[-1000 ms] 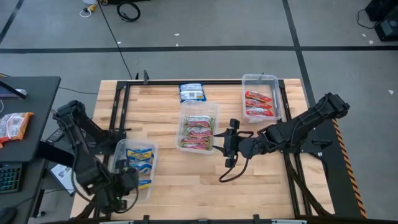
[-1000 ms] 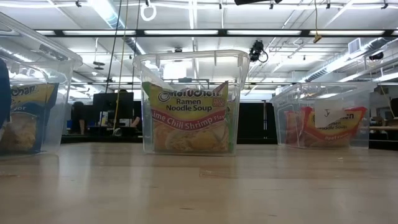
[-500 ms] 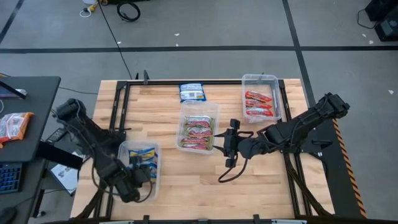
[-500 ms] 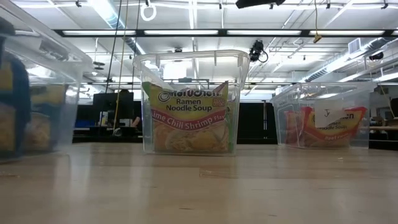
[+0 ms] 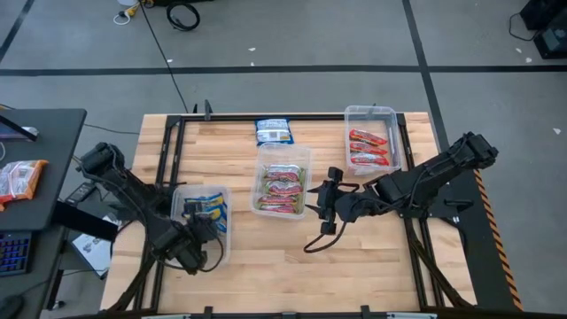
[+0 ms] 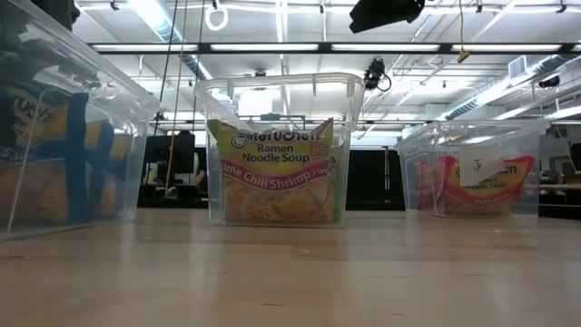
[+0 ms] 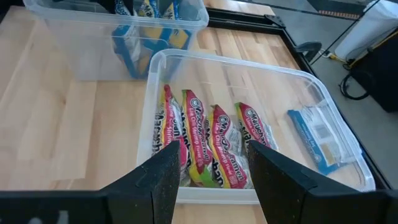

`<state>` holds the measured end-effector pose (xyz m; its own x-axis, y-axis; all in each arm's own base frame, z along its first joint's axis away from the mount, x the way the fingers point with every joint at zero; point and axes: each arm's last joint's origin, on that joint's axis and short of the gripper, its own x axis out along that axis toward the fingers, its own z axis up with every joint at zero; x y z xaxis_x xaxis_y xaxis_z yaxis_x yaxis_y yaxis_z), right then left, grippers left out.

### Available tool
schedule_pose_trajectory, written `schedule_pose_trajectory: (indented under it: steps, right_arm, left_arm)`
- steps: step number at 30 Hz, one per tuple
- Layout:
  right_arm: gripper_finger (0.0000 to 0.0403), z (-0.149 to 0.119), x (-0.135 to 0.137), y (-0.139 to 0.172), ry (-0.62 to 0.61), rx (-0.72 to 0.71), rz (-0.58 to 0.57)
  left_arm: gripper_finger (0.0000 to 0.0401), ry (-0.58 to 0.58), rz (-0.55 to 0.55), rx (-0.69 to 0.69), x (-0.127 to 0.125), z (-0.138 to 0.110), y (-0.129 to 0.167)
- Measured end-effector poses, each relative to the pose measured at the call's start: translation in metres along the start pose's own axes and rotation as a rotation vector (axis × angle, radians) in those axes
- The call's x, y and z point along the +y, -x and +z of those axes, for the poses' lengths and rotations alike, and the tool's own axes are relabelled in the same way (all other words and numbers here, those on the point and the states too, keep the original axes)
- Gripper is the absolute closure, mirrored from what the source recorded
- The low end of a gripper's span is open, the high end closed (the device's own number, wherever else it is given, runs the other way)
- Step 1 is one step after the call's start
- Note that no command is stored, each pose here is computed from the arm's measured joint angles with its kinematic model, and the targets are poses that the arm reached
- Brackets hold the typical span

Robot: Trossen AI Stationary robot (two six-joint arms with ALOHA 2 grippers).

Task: Sort Maruchan noodles
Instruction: Put the blue noodle pack into the bottom transparent container

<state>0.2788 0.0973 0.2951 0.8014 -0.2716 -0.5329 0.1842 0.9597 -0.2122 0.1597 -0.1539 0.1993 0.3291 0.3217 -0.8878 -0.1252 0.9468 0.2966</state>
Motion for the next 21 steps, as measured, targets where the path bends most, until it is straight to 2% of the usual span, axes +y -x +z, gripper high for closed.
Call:
schedule_pose_trajectory:
  steps: [4,10,17,21]
  right_arm:
    - [0.0211,0.0,-0.001,-0.001,-0.008,0.003,0.003]
    - [0.0211,0.0,-0.001,-0.001,-0.014,0.006,0.021]
    - [0.0211,0.001,0.0,-0.001,-0.021,0.005,0.047]
    - [0.0211,0.001,0.0,-0.001,-0.044,0.009,0.059]
  left_arm:
    - [0.0342,0.037,0.006,0.017,0.001,-0.001,0.0]
    - [0.0333,0.089,-0.011,0.144,0.005,-0.006,0.0]
    - [0.0259,0.133,-0.078,0.17,0.014,-0.008,0.012]
    - [0.0215,0.143,-0.051,0.201,0.029,-0.015,0.021]
